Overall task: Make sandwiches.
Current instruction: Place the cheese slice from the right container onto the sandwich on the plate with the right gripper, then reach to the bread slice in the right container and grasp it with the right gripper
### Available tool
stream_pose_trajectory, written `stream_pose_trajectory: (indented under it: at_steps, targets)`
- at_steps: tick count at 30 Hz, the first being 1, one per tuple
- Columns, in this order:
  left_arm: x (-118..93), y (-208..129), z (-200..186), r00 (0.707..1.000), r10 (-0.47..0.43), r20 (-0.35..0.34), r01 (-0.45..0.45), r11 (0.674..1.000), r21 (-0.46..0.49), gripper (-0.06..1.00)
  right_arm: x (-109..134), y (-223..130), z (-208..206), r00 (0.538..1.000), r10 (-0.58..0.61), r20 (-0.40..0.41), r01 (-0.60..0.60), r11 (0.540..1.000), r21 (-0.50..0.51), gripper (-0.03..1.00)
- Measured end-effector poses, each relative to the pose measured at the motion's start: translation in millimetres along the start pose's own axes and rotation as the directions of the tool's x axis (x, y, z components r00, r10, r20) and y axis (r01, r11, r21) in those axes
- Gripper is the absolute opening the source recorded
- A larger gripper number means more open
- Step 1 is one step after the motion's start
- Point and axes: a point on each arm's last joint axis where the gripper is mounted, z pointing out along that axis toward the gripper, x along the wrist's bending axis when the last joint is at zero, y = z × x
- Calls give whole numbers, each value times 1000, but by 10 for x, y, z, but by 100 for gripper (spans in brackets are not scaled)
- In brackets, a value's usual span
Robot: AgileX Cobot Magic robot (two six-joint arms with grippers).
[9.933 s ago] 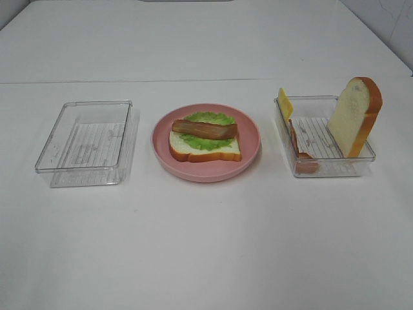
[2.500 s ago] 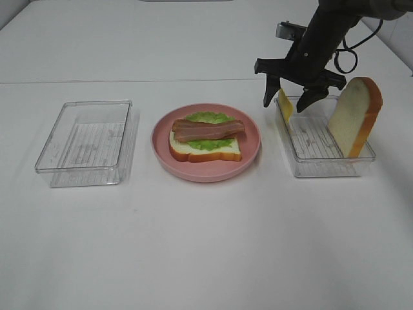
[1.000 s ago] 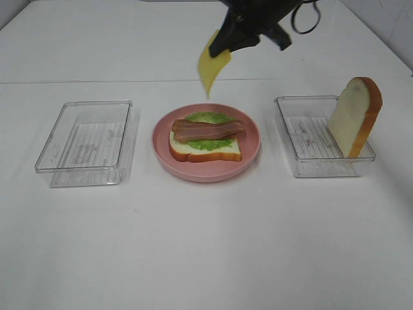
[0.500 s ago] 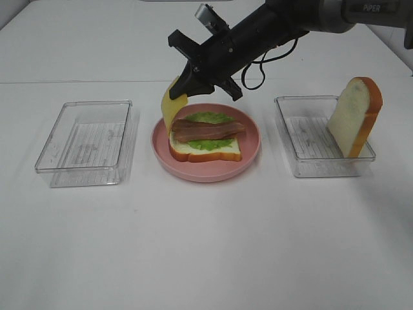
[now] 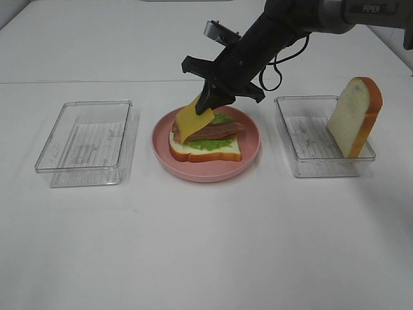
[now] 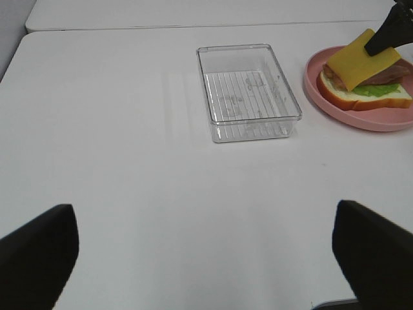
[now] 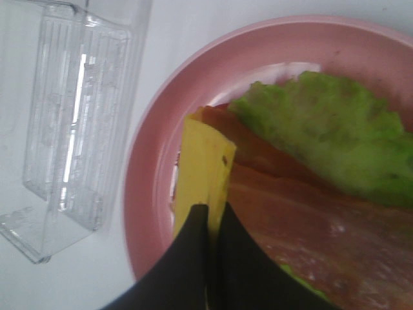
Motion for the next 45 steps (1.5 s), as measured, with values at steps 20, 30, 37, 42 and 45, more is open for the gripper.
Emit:
stream_pose_trajectory:
  at_steps: [20, 30, 37, 42, 45]
  targets:
    - [0, 0, 0, 1000, 0, 0, 0, 1000, 0, 99, -99, -9, -8, 994, -20, 111, 19, 1000, 11, 46]
    - [0, 0, 0, 1000, 0, 0, 0, 1000, 0, 99, 124, 29, -461, 984, -93, 152, 104, 992, -64, 94]
    - [0, 0, 0, 1000, 0, 0, 0, 1000, 0, 99, 364, -71, -1133, 955, -111, 277, 144, 984, -103, 95]
    - [0, 0, 0, 1000, 0, 0, 0, 1000, 0, 99, 422, -197, -1565, 904, -76, 422, 136, 984, -114, 95]
    - [0, 0, 0, 1000, 0, 0, 0, 1000, 0, 99, 457, -262, -1754, 880, -61, 470, 134, 983, -124, 95]
